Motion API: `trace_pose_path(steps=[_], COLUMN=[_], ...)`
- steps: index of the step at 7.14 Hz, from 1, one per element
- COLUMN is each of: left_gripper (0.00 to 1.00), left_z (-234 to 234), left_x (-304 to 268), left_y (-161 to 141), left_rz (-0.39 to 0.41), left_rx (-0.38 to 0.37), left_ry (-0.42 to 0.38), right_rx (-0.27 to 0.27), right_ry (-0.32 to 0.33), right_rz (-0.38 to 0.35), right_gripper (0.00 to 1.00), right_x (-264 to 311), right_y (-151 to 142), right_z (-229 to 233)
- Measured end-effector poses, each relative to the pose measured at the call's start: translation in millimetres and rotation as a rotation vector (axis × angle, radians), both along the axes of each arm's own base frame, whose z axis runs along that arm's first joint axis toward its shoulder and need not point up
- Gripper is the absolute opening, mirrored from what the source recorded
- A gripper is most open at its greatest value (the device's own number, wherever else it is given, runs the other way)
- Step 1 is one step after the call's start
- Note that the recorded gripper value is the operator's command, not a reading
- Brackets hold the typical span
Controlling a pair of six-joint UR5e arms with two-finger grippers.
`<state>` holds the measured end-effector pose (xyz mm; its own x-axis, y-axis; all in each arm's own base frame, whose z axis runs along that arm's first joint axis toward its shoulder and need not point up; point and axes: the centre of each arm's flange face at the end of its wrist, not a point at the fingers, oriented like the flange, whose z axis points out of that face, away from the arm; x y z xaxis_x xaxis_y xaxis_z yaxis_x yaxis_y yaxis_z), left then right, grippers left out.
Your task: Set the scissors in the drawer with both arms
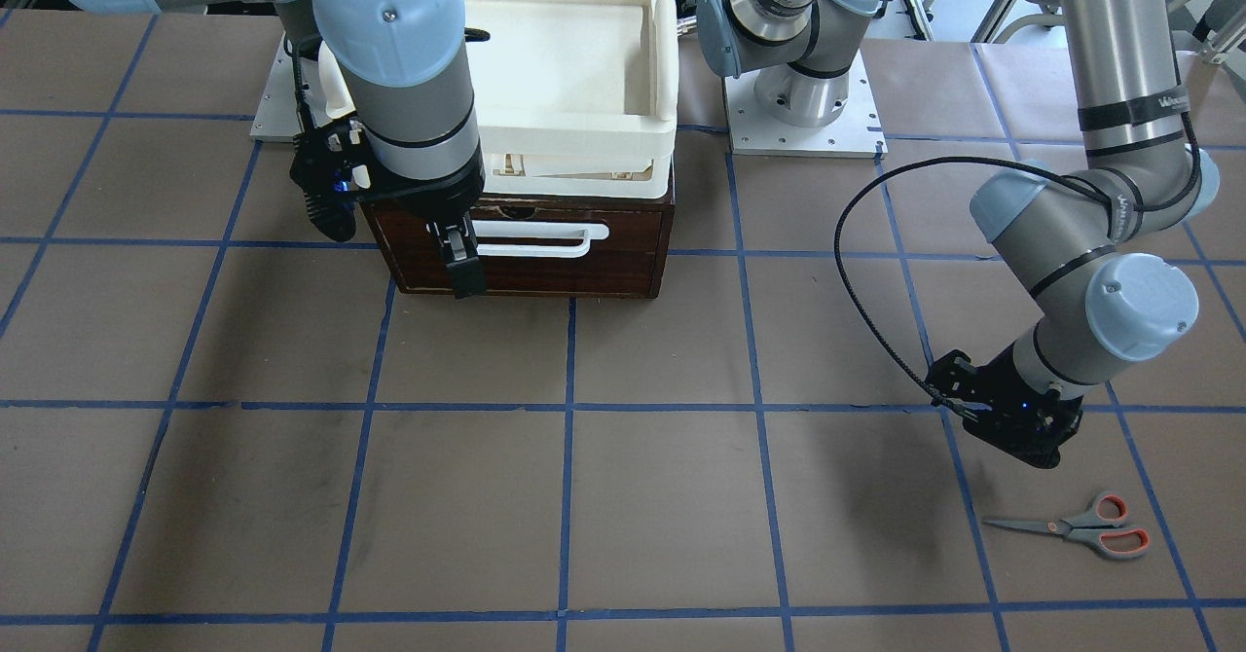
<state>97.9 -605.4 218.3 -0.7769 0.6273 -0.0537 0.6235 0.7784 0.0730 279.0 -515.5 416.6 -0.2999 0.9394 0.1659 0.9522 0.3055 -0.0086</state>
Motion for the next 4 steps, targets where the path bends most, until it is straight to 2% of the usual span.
trace_pose_path(steps=[2,3,4], left_gripper=[1.00,1.00,1.00], left_z=[0,-3,-12], left_x=[22,36,54], left_y=[-32,-48,-59], left_rz=[-0.423,-0.578,-0.703], left_rx=[-0.033,-0.045,-0.069], left_ry=[-0.038,-0.038,-0.005], right_rx=[0.047,0.073,0.098], right_ry=[0.008,-0.004,-0.011], right_rz=[-0.037,-0.055,-0.071], right_gripper=[1.00,1.00,1.00], right_x=[17,24,29], right_y=[-5,-8,-11], right_z=[-30,-43,-56])
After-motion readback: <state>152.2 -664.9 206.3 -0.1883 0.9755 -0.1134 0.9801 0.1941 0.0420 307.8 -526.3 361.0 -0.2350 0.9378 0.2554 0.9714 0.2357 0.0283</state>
